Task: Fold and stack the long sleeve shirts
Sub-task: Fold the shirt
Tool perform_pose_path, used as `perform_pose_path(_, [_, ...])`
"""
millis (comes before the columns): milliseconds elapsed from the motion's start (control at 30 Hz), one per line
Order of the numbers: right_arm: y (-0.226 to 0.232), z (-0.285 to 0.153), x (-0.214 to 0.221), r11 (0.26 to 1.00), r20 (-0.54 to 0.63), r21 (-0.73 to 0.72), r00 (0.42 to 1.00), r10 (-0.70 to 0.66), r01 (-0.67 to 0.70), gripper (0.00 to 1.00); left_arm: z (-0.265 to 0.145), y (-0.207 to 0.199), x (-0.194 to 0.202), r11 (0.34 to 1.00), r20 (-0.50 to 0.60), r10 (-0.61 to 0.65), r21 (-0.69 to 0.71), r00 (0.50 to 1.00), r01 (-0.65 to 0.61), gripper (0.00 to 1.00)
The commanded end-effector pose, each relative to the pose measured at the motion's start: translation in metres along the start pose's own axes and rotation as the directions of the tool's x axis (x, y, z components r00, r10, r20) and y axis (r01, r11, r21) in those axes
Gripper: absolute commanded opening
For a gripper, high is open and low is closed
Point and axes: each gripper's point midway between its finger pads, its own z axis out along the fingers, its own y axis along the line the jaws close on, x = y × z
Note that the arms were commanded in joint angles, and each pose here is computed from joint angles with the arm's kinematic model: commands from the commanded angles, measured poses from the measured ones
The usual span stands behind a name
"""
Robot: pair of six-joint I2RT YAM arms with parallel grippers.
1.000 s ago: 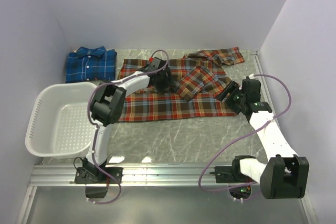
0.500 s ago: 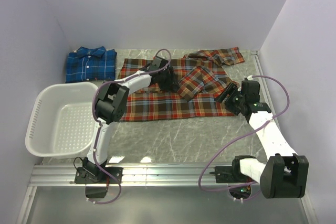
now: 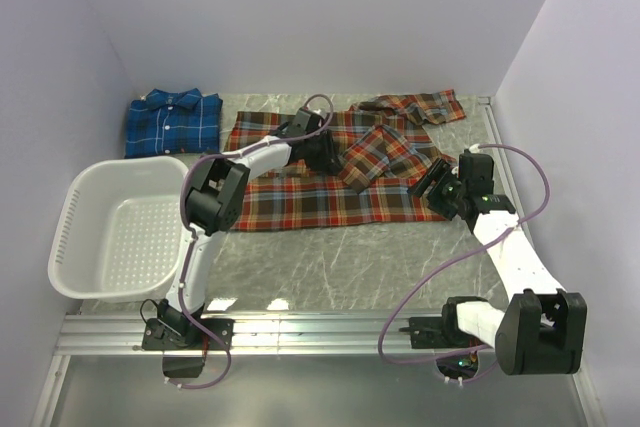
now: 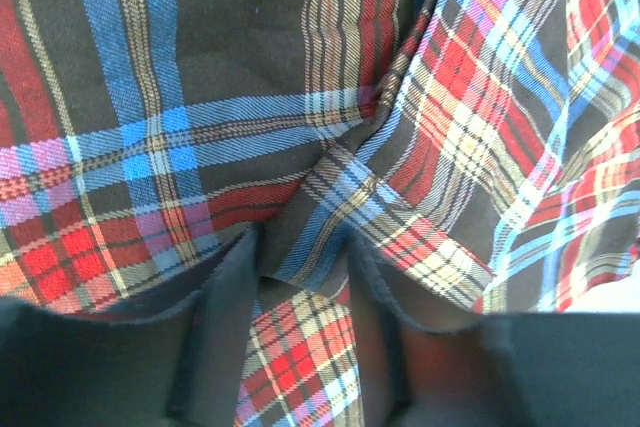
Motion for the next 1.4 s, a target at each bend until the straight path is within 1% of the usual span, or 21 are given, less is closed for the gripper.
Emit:
perform_pose_path(0, [0.001,0.004,0.000,1.000,0.004,-0.017,1.000,-0.012,0.012,0.76,0.003,-0.008,-0.012,0.995,0.039,0.101,0.018,0.994,-0.101,0.41])
perform_pose_path(33, [0.001,0.005,0.001,1.000,-0.002,-0.018,1.000,-0.011,0.011,0.76,0.003,-0.006,-0.014,0.993,0.047,0.121,0.008,0.992,-0.121,0.30])
perform_pose_path(67, [0.001,0.005,0.001,1.000,0.000,-0.016,1.000,-0.012,0.012,0.76,0.002,-0.007,-0.017,0.991,0.056,0.130,0.003,0.990,-0.131,0.25])
perform_pose_path(100, [0.000,0.005,0.002,1.000,-0.004,-0.013,1.000,-0.013,0.013,0.76,0.000,-0.009,-0.023,0.990,0.070,0.139,0.001,0.988,-0.139,0.14])
perform_pose_path(200, [-0.001,0.005,0.001,1.000,0.001,-0.009,1.000,-0.015,0.015,0.76,-0.006,-0.013,-0.033,0.984,0.097,0.179,-0.005,0.979,-0.179,0.01])
perform_pose_path(333, [0.000,0.005,0.000,1.000,0.000,-0.012,1.000,-0.012,0.012,0.75,-0.021,-0.024,-0.051,0.966,0.149,0.256,-0.016,0.955,-0.257,0.00])
perform_pose_path(400, [0.001,0.005,0.000,1.000,0.000,-0.012,1.000,-0.012,0.012,0.75,-0.034,-0.029,-0.065,0.955,0.189,0.297,-0.051,0.936,-0.293,0.01])
perform_pose_path(433, [0.000,0.006,0.000,1.000,0.000,-0.010,1.000,-0.012,0.012,0.75,-0.039,-0.029,-0.071,0.940,0.200,0.342,-0.080,0.918,-0.333,0.01])
perform_pose_path(500, [-0.001,0.006,-0.001,1.000,0.004,0.000,1.000,-0.016,0.016,0.75,-0.053,-0.031,-0.087,0.920,0.238,0.391,-0.141,0.889,-0.366,0.00])
perform_pose_path(633, [-0.004,0.006,-0.002,1.000,0.006,0.013,1.000,-0.015,0.015,0.75,-0.076,-0.032,-0.109,0.837,0.267,0.538,-0.281,0.800,-0.469,0.01])
perform_pose_path(700, [-0.005,0.006,-0.001,1.000,0.006,0.018,1.000,-0.016,0.016,0.75,-0.089,-0.035,-0.124,0.806,0.286,0.579,-0.345,0.764,-0.481,0.01])
perform_pose_path(733, [-0.005,0.006,-0.002,1.000,0.010,0.019,1.000,-0.017,0.016,0.75,-0.094,-0.036,-0.129,0.776,0.283,0.616,-0.382,0.735,-0.503,0.01])
perform_pose_path(800, [-0.005,0.006,-0.002,1.000,0.011,0.020,1.000,-0.018,0.018,0.75,-0.110,-0.036,-0.147,0.735,0.302,0.654,-0.471,0.693,-0.488,0.00])
perform_pose_path(833, [-0.006,0.006,-0.001,1.000,0.010,0.022,1.000,-0.016,0.016,0.75,-0.116,-0.038,-0.156,0.692,0.296,0.697,-0.514,0.653,-0.506,0.00])
perform_pose_path(900, [-0.006,0.006,-0.001,1.000,0.012,0.021,1.000,-0.017,0.016,0.75,-0.129,-0.041,-0.171,0.653,0.306,0.731,-0.574,0.609,-0.495,0.00])
perform_pose_path(933, [-0.007,0.006,0.000,1.000,0.010,0.022,1.000,-0.018,0.018,0.75,-0.136,-0.040,-0.178,0.607,0.284,0.764,-0.622,0.579,-0.496,0.01])
perform_pose_path(967, [-0.006,0.006,-0.001,1.000,0.014,0.021,1.000,-0.017,0.017,0.75,-0.143,-0.046,-0.189,0.598,0.310,0.774,-0.646,0.553,-0.475,0.01])
perform_pose_path(1033, [-0.006,0.006,-0.002,1.000,0.014,0.019,1.000,-0.019,0.018,0.75,-0.152,-0.052,-0.198,0.553,0.300,0.807,-0.686,0.508,-0.473,0.02])
perform_pose_path(1067, [-0.006,0.006,-0.001,1.000,0.012,0.021,1.000,-0.017,0.016,0.75,-0.158,-0.056,-0.207,0.549,0.321,0.810,-0.709,0.491,-0.442,0.02])
perform_pose_path(1167, [-0.007,0.005,-0.001,1.000,0.017,0.023,1.000,-0.017,0.017,0.75,-0.170,-0.065,-0.221,0.534,0.337,0.820,-0.742,0.463,-0.406,0.02])
perform_pose_path(1367, [-0.007,0.005,-0.001,1.000,0.017,0.021,1.000,-0.017,0.017,0.74,-0.196,-0.079,-0.238,0.533,0.379,0.819,-0.781,0.430,-0.327,0.03])
